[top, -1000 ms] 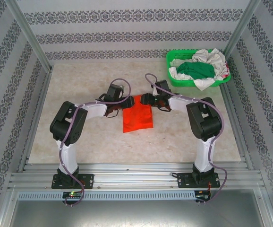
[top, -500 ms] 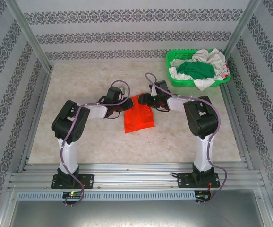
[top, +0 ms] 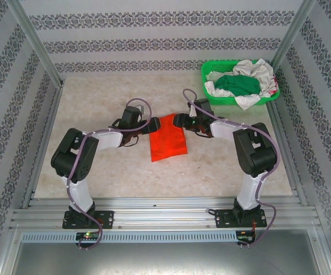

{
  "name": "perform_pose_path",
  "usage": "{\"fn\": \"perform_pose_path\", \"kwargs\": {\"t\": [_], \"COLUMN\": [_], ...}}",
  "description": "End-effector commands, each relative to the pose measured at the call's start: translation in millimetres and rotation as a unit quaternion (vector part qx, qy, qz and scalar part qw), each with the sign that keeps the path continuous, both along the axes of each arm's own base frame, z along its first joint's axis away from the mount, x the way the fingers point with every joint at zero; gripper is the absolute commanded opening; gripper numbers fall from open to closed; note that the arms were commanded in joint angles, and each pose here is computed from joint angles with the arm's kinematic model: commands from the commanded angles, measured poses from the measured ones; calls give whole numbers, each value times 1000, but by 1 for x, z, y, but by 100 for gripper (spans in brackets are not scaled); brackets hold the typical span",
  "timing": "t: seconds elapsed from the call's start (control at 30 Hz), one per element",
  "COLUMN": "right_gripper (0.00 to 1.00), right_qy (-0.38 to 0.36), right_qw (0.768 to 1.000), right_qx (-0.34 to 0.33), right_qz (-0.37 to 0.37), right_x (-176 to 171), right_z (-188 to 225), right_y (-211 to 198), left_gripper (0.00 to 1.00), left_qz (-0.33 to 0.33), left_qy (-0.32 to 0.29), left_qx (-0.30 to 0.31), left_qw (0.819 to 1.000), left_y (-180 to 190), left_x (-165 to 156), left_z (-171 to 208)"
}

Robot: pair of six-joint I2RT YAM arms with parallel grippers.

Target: Fold and stack the t-shirts

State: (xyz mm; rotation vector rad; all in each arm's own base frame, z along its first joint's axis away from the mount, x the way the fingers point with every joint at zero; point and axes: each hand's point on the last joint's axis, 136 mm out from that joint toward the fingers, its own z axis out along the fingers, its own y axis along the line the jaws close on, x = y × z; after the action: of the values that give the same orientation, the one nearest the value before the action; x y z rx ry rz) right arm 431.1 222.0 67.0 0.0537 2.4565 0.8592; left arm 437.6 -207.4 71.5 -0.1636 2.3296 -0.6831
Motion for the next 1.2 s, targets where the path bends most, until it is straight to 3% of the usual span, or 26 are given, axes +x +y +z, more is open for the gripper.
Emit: {"fn": "perform_pose_path", "kwargs": {"t": [0.0, 0.27, 0.57, 0.7, 0.8, 0.9, 1.03, 1.17], "right_gripper": [65, 61, 34, 33, 38, 47, 63, 71], "right_qy": [9, 38, 68, 70, 30, -3, -31, -47], "right_qw": [1000, 999, 994, 989, 991, 993, 994, 992], "right_qx": [-8, 0, 39, 80, 91, 78, 38, 8], "right_qz": [16, 30, -77, -101, -98, -86, -96, -118], "right_x": [-15, -21, -19, -23, -22, -14, -14, -26], "right_z": [-8, -28, -40, -37, -18, 1, 12, 13], "right_y": [4, 22, 55, 97, 120, 115, 78, 34], "left_gripper": [100, 100, 100, 100, 100, 100, 100, 100], "left_qz": [6, 20, 39, 37, 36, 24, 24, 22], "left_qy": [-28, -56, -62, -52, -44, -42, -20, -12], "left_qx": [38, 68, 76, 94, 106, 114, 141, 177], "left_qw": [999, 996, 994, 993, 993, 992, 990, 984], "left_y": [18, 42, 58, 62, 66, 66, 68, 60], "left_x": [-7, -32, -50, -54, -58, -66, -72, -73], "left_z": [15, 30, 48, 44, 43, 46, 40, 41]}}
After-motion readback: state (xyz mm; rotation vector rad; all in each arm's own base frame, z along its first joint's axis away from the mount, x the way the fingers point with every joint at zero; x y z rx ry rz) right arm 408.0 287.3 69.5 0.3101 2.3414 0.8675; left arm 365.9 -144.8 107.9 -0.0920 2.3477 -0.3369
